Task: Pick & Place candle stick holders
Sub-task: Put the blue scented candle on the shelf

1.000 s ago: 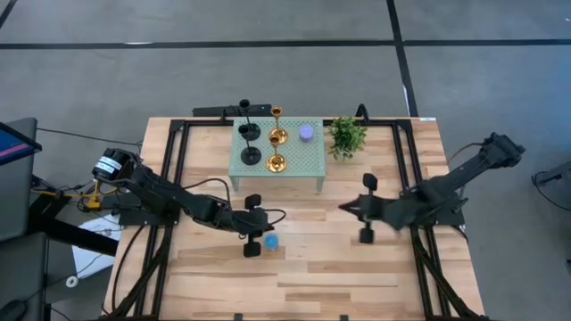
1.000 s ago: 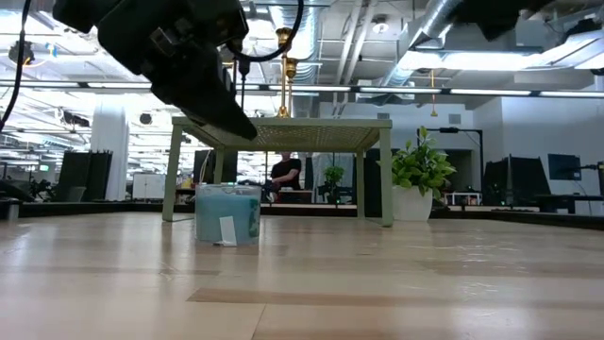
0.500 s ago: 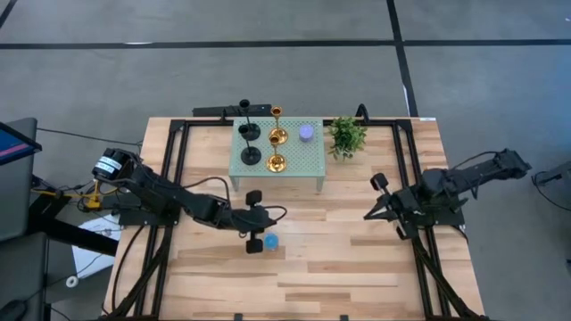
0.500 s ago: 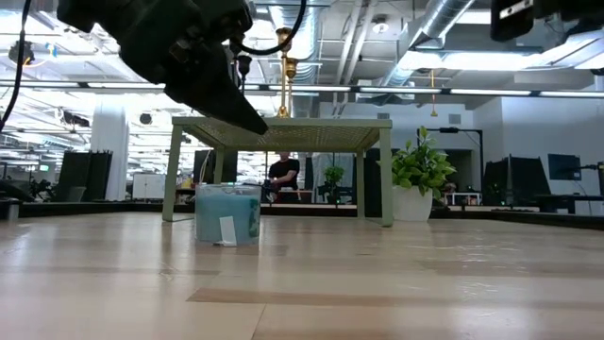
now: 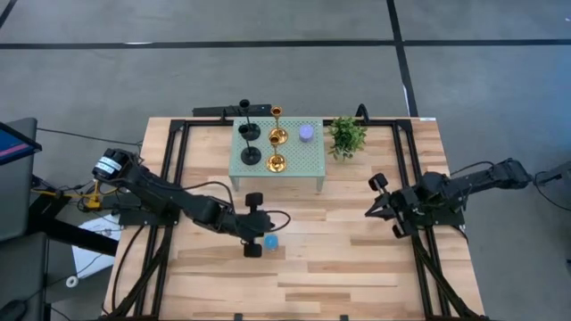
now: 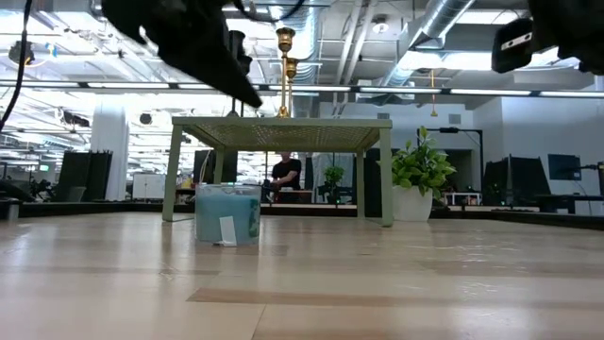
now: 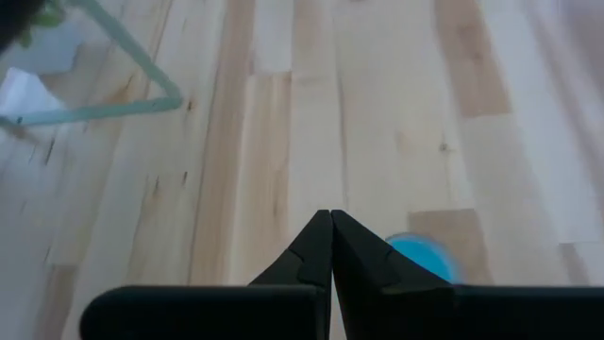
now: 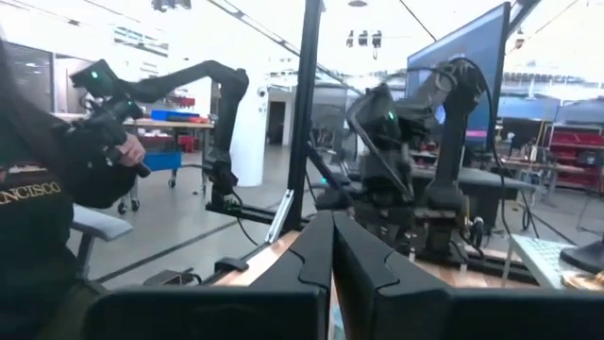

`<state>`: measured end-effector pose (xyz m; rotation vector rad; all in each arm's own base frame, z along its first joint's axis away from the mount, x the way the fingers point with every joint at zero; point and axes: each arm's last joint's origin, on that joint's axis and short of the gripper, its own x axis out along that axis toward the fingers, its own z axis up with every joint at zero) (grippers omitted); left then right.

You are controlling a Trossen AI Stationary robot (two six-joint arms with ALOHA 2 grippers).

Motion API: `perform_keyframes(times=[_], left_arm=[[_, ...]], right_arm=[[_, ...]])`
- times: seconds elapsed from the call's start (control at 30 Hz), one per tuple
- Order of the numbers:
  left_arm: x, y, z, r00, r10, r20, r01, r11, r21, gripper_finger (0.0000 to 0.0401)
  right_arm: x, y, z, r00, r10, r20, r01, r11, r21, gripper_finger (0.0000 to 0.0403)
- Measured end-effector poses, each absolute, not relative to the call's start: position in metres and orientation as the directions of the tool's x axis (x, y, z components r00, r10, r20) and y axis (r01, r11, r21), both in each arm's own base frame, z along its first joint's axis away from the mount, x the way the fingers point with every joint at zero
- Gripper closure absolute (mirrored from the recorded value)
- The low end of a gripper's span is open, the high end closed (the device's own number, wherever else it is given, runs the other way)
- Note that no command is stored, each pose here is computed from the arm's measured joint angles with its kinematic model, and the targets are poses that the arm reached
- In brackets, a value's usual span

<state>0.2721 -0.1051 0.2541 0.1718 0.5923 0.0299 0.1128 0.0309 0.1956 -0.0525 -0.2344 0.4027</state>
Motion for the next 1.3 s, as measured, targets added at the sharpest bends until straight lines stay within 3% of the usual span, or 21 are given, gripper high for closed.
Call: perform_keyframes(times=[0.2, 0.43, 0.7, 1.03, 1.3], left_arm=[[0.271, -0.109, 0.257, 0.82, 0.038, -0.571, 0.047, 0.99, 0.135, 0.0395], [0.282, -0.106, 0.233, 0.73, -0.034, -0.682, 0.094, 0.994, 0.05, 0.0395], [0.287, -0.091, 0.231, 0.728, -0.008, -0.686, 0.068, 0.996, 0.061, 0.0393], [0.293, -0.078, 0.233, 0.703, -0.188, -0.686, 0.17, 0.981, -0.096, 0.0316], [0.301, -0.086, 0.221, 0.691, -0.223, -0.687, 0.299, 0.954, -0.009, 0.031]], right_arm=[[0.114, 0.028, 0.194, 0.905, 0.374, 0.2, -0.365, 0.927, -0.083, 0.0403], [0.115, 0.024, 0.192, 0.92, 0.346, 0.183, -0.337, 0.938, -0.079, 0.0403], [0.116, 0.023, 0.192, 0.924, 0.335, 0.182, -0.326, 0.942, -0.079, 0.0403], [0.116, 0.023, 0.191, 0.93, 0.325, 0.171, -0.317, 0.945, -0.075, 0.0403], [0.116, 0.023, 0.191, 0.932, 0.325, 0.164, -0.317, 0.946, -0.073, 0.0403]])
